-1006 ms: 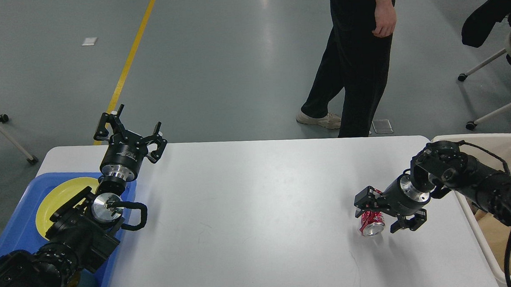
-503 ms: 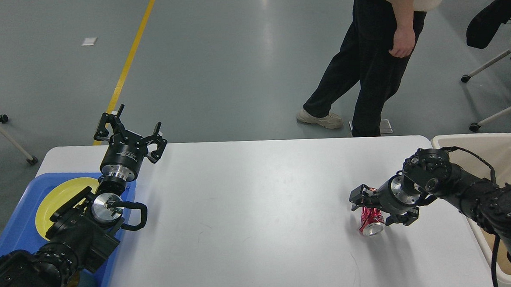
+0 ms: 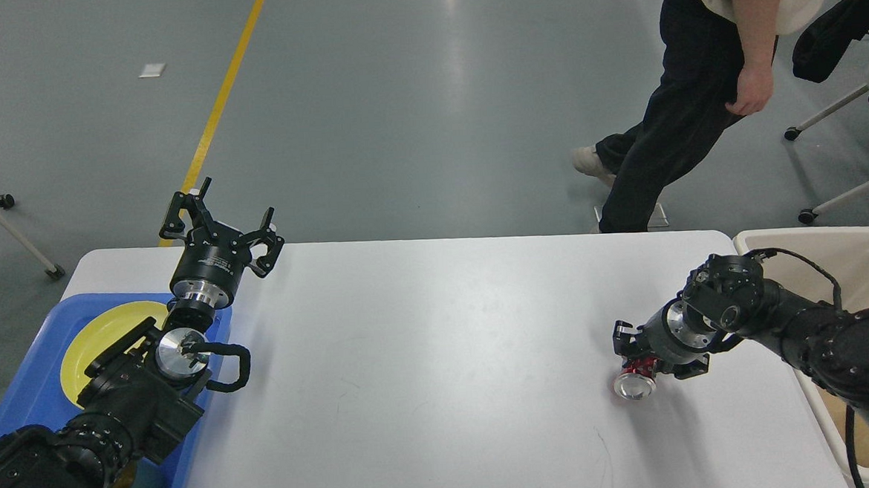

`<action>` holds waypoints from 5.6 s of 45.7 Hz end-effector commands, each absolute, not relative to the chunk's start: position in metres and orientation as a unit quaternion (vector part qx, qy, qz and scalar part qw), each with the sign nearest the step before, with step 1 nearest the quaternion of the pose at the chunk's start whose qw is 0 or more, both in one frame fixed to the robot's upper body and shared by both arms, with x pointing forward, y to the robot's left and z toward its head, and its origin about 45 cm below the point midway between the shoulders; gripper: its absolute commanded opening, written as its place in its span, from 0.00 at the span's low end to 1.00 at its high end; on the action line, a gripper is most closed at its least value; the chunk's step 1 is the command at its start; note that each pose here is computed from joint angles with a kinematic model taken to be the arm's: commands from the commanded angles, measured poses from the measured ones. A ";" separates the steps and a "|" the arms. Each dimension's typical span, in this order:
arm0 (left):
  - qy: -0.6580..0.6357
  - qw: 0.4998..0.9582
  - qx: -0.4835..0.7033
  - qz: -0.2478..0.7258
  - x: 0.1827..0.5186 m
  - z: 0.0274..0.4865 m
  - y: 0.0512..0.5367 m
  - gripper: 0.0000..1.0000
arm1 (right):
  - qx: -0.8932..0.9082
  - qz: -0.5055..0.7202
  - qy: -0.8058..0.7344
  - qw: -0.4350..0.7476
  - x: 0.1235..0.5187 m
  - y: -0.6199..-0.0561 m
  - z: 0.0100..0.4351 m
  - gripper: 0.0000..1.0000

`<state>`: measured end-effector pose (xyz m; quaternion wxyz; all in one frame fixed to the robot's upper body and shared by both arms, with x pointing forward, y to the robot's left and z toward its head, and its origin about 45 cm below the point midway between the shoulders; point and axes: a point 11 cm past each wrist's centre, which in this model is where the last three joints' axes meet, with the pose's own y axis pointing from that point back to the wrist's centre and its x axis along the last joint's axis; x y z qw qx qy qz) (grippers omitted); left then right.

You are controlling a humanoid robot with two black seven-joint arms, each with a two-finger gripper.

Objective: Tidy desktop

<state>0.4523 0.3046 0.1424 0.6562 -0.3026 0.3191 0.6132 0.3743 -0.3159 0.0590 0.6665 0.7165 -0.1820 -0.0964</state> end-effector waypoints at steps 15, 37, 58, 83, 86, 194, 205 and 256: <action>0.319 0.656 -0.303 0.613 0.452 0.142 0.305 0.97 | 0.726 -0.032 -0.115 0.677 0.432 -0.333 0.235 0.00; 0.319 0.656 -0.303 0.613 0.452 0.142 0.305 0.97 | 0.523 0.089 -0.357 0.769 0.453 -0.469 0.503 0.00; 0.319 0.656 -0.303 0.613 0.452 0.142 0.305 0.97 | 0.270 0.219 -0.537 0.769 0.419 -0.627 0.433 0.00; 0.319 0.656 -0.303 0.613 0.452 0.142 0.305 0.97 | 0.357 0.079 -0.463 0.807 0.314 -0.610 0.133 0.00; 0.319 0.656 -0.303 0.613 0.452 0.142 0.305 0.97 | 0.359 0.078 -0.462 0.807 0.314 -0.609 0.132 0.13; 0.319 0.656 -0.303 0.613 0.452 0.142 0.305 0.97 | 0.736 -0.296 -0.595 -0.128 0.482 -0.400 0.240 1.00; 0.319 0.656 -0.303 0.613 0.452 0.142 0.305 0.97 | 0.729 -0.296 -0.605 -0.125 0.470 -0.418 0.231 1.00; 0.319 0.656 -0.303 0.613 0.452 0.142 0.305 0.97 | 0.701 -0.426 -0.568 -0.066 0.406 -0.350 0.093 1.00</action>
